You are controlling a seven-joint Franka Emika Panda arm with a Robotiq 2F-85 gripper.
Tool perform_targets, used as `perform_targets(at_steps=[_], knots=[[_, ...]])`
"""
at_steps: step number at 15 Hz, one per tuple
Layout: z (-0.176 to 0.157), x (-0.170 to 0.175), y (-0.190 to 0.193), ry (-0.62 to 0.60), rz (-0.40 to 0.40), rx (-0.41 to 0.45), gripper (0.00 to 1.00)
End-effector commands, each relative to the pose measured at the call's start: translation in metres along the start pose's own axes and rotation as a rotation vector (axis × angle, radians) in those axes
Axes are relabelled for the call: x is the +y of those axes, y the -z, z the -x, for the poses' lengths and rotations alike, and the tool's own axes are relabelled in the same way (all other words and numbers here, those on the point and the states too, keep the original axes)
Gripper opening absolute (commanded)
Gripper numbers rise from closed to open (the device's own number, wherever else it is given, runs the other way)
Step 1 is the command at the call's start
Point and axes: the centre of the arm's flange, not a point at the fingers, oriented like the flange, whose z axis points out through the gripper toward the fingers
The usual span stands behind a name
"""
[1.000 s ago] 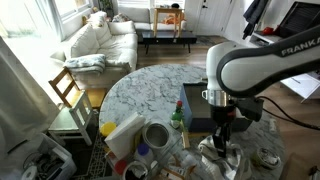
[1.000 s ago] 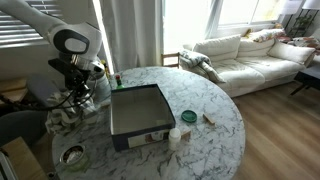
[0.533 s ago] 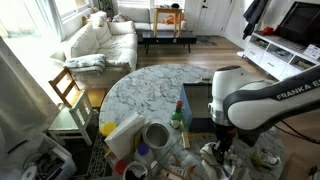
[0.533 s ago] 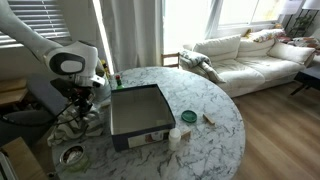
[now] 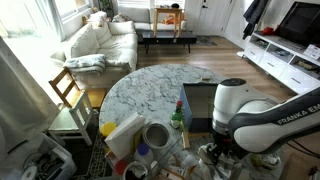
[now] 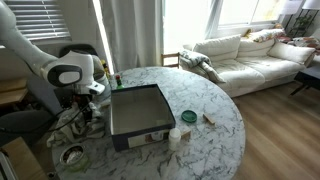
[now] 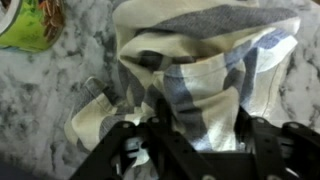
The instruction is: Pick up the striped towel from the blue box and put it on the table, unfold the striped towel, pick up the wooden blocks from the striped towel and put them on the table one by one
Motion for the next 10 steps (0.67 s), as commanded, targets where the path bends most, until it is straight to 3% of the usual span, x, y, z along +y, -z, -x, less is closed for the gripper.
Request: perform_targets(at_steps=[1,6,7,10], knots=[[0.004,0.005,0.033,-0.122,0.012,-0.029,0.95],[0.013,0.008,0.065,-0.351,0.041,-0.202,1.00],[0.007,0.007,0.051,-0.273,0.039,-0.149,1.00],[0.007,0.006,0.057,-0.280,0.040,-0.150,1.00]])
